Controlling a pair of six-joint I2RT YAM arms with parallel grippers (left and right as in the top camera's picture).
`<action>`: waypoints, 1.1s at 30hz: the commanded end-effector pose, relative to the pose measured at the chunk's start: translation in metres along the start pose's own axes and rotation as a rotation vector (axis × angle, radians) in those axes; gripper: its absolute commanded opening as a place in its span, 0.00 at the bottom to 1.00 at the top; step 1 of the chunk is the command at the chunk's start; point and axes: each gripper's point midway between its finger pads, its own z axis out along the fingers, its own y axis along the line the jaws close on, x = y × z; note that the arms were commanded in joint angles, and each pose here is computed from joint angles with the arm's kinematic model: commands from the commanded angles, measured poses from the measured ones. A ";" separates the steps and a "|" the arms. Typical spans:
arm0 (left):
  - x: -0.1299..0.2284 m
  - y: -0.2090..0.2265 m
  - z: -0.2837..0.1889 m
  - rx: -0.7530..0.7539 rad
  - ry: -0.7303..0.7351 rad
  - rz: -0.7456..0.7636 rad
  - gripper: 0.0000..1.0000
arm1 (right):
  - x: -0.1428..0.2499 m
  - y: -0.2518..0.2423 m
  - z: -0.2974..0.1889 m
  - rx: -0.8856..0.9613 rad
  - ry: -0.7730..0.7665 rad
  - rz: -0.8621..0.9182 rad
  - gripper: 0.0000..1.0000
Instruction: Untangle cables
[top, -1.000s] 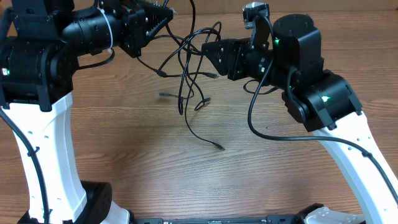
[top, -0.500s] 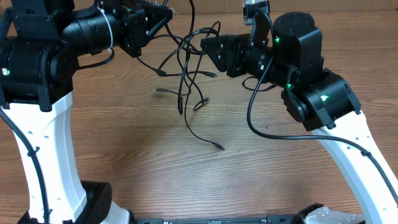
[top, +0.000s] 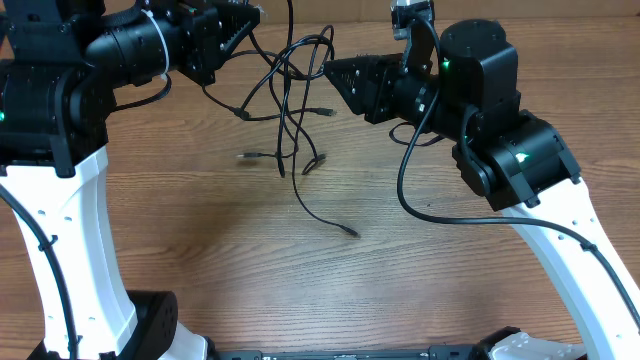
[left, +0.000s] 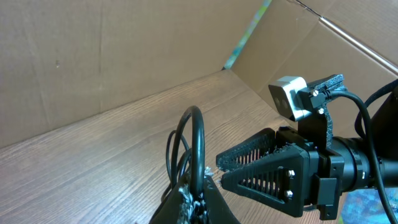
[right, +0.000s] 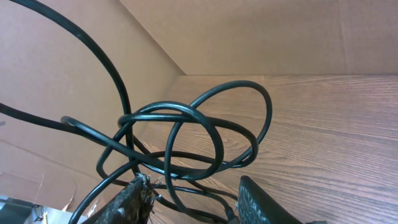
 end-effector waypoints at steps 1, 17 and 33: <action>-0.005 -0.011 -0.009 0.011 -0.025 -0.002 0.04 | -0.008 0.004 -0.001 -0.001 -0.025 -0.016 0.43; -0.012 -0.026 -0.019 0.042 -0.059 0.020 0.04 | -0.002 -0.007 0.015 0.013 0.002 -0.003 0.36; -0.008 -0.028 -0.019 0.054 -0.046 0.008 0.04 | -0.004 -0.002 0.015 -0.009 -0.005 -0.010 0.36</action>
